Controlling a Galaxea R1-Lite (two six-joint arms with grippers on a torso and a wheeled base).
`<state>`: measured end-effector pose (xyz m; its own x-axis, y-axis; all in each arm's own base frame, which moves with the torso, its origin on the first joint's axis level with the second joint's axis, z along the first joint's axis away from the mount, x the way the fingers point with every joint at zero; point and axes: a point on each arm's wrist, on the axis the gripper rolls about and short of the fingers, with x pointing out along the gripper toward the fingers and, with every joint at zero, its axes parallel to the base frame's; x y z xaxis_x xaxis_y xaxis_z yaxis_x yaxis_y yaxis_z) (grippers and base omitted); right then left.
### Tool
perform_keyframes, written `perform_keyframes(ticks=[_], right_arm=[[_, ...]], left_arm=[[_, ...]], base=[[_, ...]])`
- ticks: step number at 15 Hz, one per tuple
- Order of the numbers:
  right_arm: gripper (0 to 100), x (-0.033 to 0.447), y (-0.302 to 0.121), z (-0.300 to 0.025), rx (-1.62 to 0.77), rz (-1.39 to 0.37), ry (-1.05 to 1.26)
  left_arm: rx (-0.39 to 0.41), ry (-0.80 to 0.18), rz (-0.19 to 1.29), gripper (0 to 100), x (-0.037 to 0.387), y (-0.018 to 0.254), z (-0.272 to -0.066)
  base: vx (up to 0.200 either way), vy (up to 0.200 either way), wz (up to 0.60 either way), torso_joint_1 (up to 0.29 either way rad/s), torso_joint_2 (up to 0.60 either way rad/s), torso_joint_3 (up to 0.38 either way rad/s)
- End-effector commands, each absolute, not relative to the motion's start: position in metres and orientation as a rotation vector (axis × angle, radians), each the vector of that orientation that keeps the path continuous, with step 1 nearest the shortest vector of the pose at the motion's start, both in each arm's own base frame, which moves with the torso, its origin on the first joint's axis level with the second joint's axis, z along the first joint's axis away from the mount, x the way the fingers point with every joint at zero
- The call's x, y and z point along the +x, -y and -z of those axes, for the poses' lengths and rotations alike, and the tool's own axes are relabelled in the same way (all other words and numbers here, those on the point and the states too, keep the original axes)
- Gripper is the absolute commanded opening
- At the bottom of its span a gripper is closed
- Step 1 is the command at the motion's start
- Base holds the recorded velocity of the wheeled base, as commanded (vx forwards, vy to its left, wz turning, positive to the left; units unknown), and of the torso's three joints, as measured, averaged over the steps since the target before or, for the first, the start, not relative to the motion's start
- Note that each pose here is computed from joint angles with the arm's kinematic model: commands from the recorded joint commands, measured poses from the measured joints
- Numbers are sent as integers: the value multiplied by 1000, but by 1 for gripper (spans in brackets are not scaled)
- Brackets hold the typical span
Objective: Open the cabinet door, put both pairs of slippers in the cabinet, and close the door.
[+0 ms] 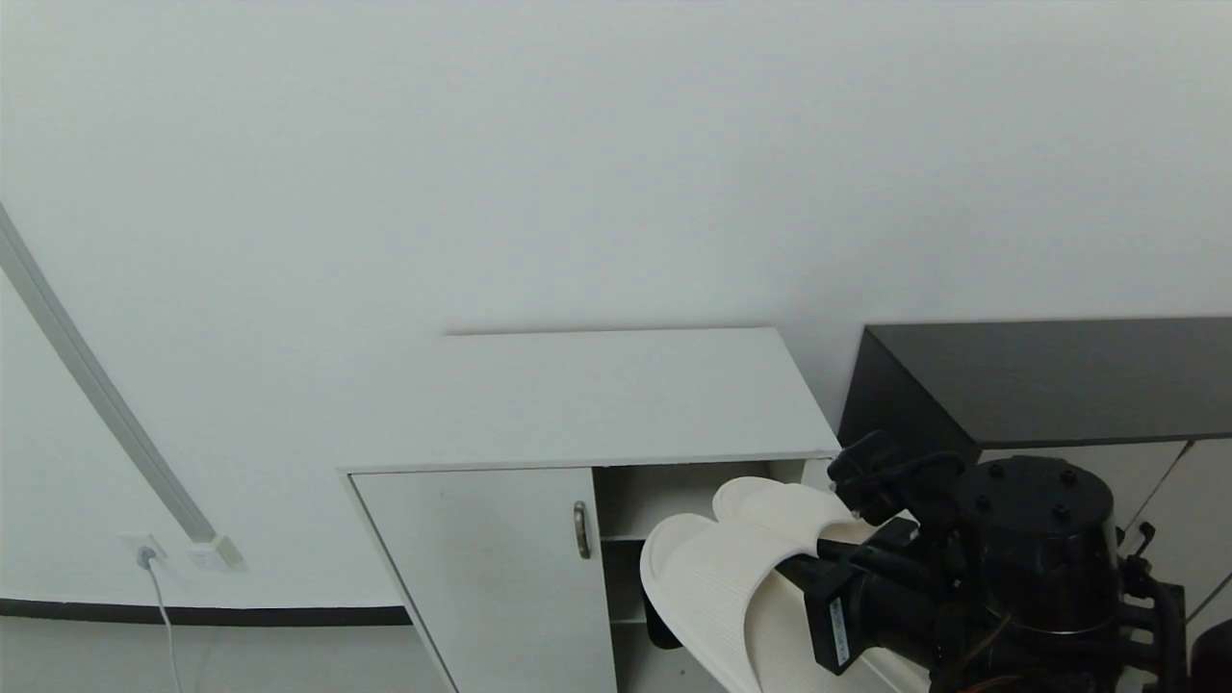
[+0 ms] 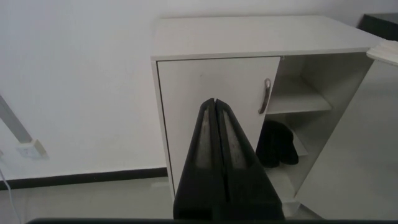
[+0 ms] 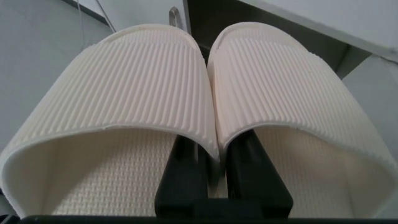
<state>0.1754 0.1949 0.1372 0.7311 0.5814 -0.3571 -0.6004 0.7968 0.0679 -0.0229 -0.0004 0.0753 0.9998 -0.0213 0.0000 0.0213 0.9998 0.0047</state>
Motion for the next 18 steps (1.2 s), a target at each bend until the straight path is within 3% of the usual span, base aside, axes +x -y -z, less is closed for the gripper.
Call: perform_keyframes(ticks=[1, 18], right_arm=[[0, 174, -196, -137, -54, -655, -375], [0, 171, -198, -135, -62, -668, -382]], left_arm=[[5, -1, 20, 0, -23, 0, -75], [2, -2, 20, 0, -23, 0, -75]], base=[[0, 0, 0, -159, 369, 207], [0, 0, 0, -201, 507, 303]])
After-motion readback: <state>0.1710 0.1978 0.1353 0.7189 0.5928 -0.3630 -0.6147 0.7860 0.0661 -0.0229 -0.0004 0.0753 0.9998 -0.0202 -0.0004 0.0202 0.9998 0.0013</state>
